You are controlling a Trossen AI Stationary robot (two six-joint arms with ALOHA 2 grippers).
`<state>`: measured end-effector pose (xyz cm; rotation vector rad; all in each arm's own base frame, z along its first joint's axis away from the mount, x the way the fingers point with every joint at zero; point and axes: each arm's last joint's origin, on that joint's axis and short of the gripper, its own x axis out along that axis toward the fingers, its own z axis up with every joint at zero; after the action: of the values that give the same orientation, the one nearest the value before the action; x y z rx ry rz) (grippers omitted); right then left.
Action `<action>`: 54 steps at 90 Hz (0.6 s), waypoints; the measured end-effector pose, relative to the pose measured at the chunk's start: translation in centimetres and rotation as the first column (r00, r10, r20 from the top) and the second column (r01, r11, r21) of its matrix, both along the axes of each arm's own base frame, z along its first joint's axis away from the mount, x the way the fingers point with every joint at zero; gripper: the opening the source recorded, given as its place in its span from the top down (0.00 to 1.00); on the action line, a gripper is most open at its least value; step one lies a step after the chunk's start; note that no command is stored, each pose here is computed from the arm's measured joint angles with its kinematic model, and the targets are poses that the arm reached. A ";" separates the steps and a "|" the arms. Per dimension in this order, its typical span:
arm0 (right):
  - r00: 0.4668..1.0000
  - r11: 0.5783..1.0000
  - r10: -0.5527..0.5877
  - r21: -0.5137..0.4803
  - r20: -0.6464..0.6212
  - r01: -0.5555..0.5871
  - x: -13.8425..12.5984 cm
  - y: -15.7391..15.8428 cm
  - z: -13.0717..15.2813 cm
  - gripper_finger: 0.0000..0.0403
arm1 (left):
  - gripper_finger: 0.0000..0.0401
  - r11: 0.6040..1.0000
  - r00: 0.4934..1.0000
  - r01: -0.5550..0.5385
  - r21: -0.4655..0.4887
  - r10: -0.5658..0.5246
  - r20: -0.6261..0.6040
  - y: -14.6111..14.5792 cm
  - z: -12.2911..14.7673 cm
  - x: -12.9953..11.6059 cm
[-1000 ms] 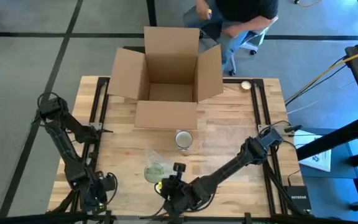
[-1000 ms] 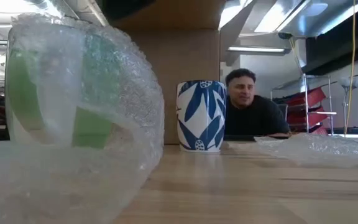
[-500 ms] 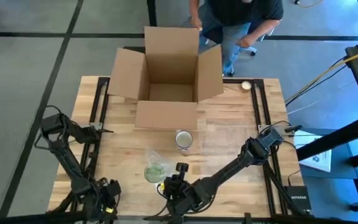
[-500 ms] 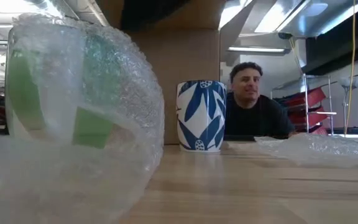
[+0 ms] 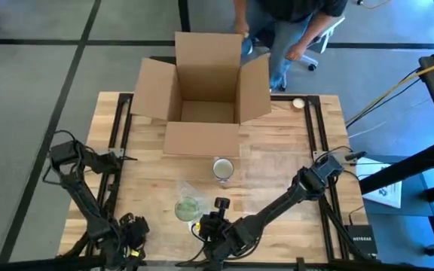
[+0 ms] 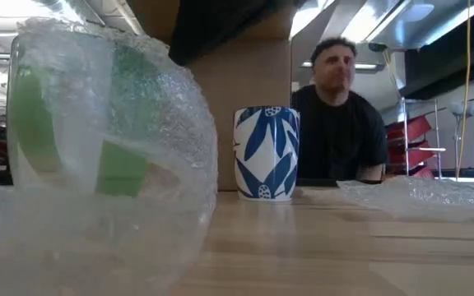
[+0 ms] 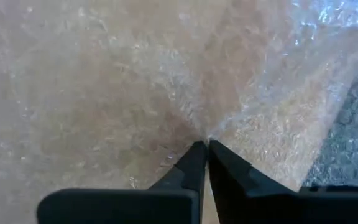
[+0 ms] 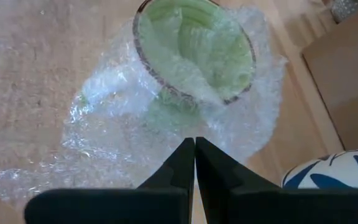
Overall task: Wrap mug
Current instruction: Wrap the green mug with the left side transparent bubble wrap
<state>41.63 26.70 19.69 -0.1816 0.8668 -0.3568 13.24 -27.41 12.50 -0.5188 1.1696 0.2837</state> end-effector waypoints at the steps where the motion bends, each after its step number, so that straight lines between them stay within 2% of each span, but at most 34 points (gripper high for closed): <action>1: 1.000 1.000 0.000 -0.001 -0.001 0.000 0.0 0.0 0.1 1.00 | 1.00 1.000 1.000 0.004 0.000 -0.004 0.001 -0.1 0.1 0.0; 14: 1.000 1.000 0.003 -0.012 -0.030 -0.003 -0.5 -0.3 0.8 1.00 | 1.00 0.997 0.998 0.066 0.036 -0.066 -0.005 -1.4 2.2 0.7; 36: 0.994 0.999 0.005 -0.051 -0.112 -0.011 -1.6 -1.2 3.1 1.00 | 1.00 0.975 0.982 0.072 0.208 -0.106 0.158 -1.9 6.3 2.6; 48: 0.979 1.000 0.013 -0.011 -0.202 -0.016 -1.9 -2.1 3.5 1.00 | 1.00 0.953 0.962 0.070 0.295 -0.143 0.234 -1.5 7.7 4.5; 54: 0.978 1.000 0.013 0.003 -0.207 -0.013 -1.7 -2.3 3.5 1.00 | 1.00 0.940 0.949 0.073 0.333 -0.168 0.268 -1.3 8.5 5.6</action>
<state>39.91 24.39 23.20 -0.2254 1.0708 -0.3286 18.81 -28.69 20.96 -0.1917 0.8402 0.2723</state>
